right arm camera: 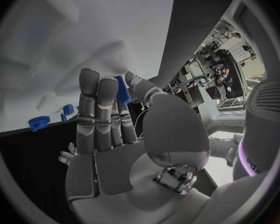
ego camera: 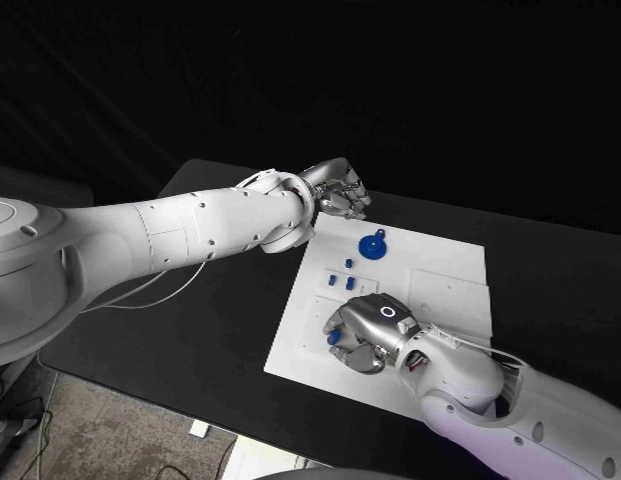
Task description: Assemble the parts on the task board
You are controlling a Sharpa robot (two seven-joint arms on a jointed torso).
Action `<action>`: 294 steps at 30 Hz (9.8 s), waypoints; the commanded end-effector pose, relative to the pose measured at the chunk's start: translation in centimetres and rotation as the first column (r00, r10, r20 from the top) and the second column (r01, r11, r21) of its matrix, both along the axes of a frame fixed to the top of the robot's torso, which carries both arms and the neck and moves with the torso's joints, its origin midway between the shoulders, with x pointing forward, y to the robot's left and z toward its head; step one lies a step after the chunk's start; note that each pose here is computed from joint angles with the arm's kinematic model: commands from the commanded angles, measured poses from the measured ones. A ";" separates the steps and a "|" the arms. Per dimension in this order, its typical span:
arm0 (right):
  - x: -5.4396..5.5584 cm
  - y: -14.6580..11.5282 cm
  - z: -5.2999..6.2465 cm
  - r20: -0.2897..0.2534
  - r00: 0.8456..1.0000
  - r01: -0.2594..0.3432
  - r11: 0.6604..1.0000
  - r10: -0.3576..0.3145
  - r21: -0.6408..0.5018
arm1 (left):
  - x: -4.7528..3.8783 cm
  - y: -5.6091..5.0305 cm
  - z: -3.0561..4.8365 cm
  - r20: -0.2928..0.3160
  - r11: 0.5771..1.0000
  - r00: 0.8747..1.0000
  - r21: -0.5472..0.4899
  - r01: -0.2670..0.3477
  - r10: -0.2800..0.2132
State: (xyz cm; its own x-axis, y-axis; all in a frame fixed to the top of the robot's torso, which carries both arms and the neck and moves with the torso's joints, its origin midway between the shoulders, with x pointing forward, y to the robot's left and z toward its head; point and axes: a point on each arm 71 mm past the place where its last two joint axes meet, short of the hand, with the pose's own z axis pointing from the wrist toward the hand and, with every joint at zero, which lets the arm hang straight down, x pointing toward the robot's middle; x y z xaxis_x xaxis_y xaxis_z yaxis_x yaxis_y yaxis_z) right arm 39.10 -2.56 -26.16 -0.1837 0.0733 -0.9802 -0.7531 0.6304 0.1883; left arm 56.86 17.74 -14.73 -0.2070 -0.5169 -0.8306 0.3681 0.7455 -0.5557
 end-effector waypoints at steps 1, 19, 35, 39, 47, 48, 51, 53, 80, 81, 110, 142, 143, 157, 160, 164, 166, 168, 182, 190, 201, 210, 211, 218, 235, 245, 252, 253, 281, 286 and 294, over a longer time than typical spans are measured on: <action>0.0 -0.2 -0.2 -0.014 1.000 0.000 1.000 0.000 0.003 | -0.04 -0.2 0.20 0.008 1.000 1.000 -0.010 0.010 -0.010; -0.2 -0.9 1.2 0.023 0.999 0.031 0.980 -0.037 0.194 | 0.01 -0.1 0.19 0.008 1.000 1.000 -0.009 0.007 -0.006; 1.7 -6.5 5.8 -0.159 0.977 0.190 0.910 -0.139 0.369 | 0.19 0.4 0.14 0.007 1.000 1.000 -0.005 -0.006 0.006; 2.4 -9.4 5.7 -0.317 0.934 0.264 0.915 -0.164 0.305 | 0.20 0.7 0.11 -0.001 1.000 1.000 -0.015 -0.012 0.012; 3.1 -15.7 3.8 -0.578 0.754 0.440 0.893 -0.313 0.091 | 0.27 2.2 -0.01 -0.024 0.997 0.998 -0.050 -0.052 0.051; 3.1 -16.4 3.7 -0.590 0.733 0.462 0.884 -0.338 0.068 | 0.26 2.4 -0.04 -0.027 0.997 0.998 -0.055 -0.057 0.056; 3.0 -18.0 3.3 -0.614 0.679 0.512 0.859 -0.402 0.004 | 0.16 3.0 -0.11 -0.029 0.996 0.997 -0.065 -0.067 0.065; 2.9 -19.0 3.2 -0.622 0.645 0.542 0.840 -0.445 -0.038 | 0.05 3.4 -0.17 -0.032 0.995 0.997 -0.073 -0.072 0.070; 1.1 -22.4 2.5 -0.638 0.435 0.606 0.730 -0.636 -0.315 | -0.74 5.1 -0.61 -0.059 0.989 0.994 -0.109 -0.101 0.095; 1.1 -22.3 2.5 -0.640 0.434 0.604 0.731 -0.635 -0.316 | -0.75 5.1 -0.62 -0.059 0.989 0.994 -0.109 -0.100 0.094; 2.3 -18.2 -0.1 -0.632 0.437 0.604 0.729 -0.640 -0.321 | -0.92 4.7 -0.74 -0.077 0.989 0.993 -0.113 -0.092 0.084; 1.1 -14.8 -3.2 -0.669 0.411 0.512 0.764 -0.619 -0.392 | -0.98 4.7 -0.91 -0.099 0.990 0.991 -0.105 -0.096 0.085; 1.2 -14.8 -3.2 -0.667 0.412 0.517 0.762 -0.621 -0.390 | -0.98 4.7 -0.91 -0.099 0.990 0.991 -0.105 -0.096 0.085; 0.9 -15.4 -1.8 -0.689 0.407 0.589 0.748 -0.600 -0.304 | -0.98 4.9 -0.92 -0.101 0.990 0.991 -0.103 -0.101 0.091; 1.0 -15.3 -1.0 -0.704 0.403 0.601 0.749 -0.585 -0.279 | -0.97 4.9 -0.93 -0.102 0.990 0.991 -0.103 -0.102 0.091; 1.3 -15.0 0.2 -0.719 0.404 0.613 0.751 -0.566 -0.247 | -0.95 4.8 -0.96 -0.105 0.990 0.990 -0.101 -0.102 0.091; 1.4 -14.9 0.7 -0.724 0.404 0.616 0.752 -0.559 -0.236 | -0.95 4.8 -0.96 -0.106 0.990 0.990 -0.101 -0.102 0.092; 1.6 -14.7 1.1 -0.730 0.404 0.619 0.752 -0.552 -0.226 | -0.94 4.8 -0.97 -0.107 0.990 0.990 -0.101 -0.102 0.092; 2.9 -12.9 2.1 -0.744 0.410 0.615 0.763 -0.527 -0.202 | -0.91 4.6 -1.02 -0.113 0.990 0.989 -0.098 -0.102 0.090; 3.4 -12.1 1.6 -0.745 0.400 0.592 0.770 -0.535 -0.235 | -0.89 4.5 -1.07 -0.119 0.990 0.989 -0.096 -0.100 0.088; 3.2 -11.2 0.7 -0.742 0.400 0.533 0.795 -0.539 -0.290 | -0.88 4.3 -1.17 -0.131 0.991 0.988 -0.089 -0.098 0.086; 3.2 -10.8 0.4 -0.739 0.403 0.531 0.795 -0.540 -0.292 | -0.88 4.3 -1.19 -0.133 0.991 0.987 -0.088 -0.097 0.084; 3.2 -10.8 0.4 -0.738 0.404 0.531 0.795 -0.541 -0.293 | -0.88 4.3 -1.19 -0.133 0.991 0.987 -0.088 -0.097 0.084; 3.4 -10.5 0.3 -0.731 0.411 0.543 0.790 -0.545 -0.284 | -0.87 4.2 -1.20 -0.134 0.992 0.987 -0.088 -0.096 0.084; 3.9 -10.0 0.0 -0.716 0.423 0.531 0.792 -0.555 -0.301 | -0.82 3.9 -1.27 -0.144 0.992 0.987 -0.083 -0.090 0.078; 4.0 -9.9 -0.2 -0.702 0.432 0.530 0.789 -0.566 -0.311 | -0.80 3.7 -1.31 -0.149 0.993 0.986 -0.081 -0.087 0.074; 4.0 -9.9 -0.3 -0.700 0.435 0.528 0.790 -0.566 -0.311 | -0.80 3.6 -1.32 -0.150 0.993 0.986 -0.081 -0.085 0.072; 4.0 -9.9 -0.3 -0.700 0.436 0.528 0.790 -0.566 -0.311 | -0.80 3.6 -1.33 -0.150 0.993 0.986 -0.081 -0.085 0.072; 3.9 -10.2 -0.3 -0.700 0.433 0.533 0.788 -0.567 -0.309 | -0.77 3.6 -1.34 -0.151 0.993 0.986 -0.080 -0.084 0.071; 3.8 -10.3 -0.2 -0.704 0.441 0.534 0.793 -0.556 -0.292 | -0.78 3.6 -1.34 -0.150 0.993 0.986 -0.080 -0.085 0.072; 3.6 -10.6 0.3 -0.726 0.470 0.538 0.815 -0.502 -0.216 | -0.80 3.7 -1.34 -0.151 0.993 0.986 -0.079 -0.086 0.074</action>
State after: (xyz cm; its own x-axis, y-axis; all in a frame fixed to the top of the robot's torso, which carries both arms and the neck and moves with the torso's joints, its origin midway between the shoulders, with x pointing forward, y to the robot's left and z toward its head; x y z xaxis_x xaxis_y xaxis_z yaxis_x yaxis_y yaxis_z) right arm 42.68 -13.14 -25.83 -0.7411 0.4219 -0.5222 0.1279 0.8523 0.5072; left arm 56.10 21.61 -16.11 -0.2711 -0.6053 -0.7484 0.2141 0.7201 -0.6600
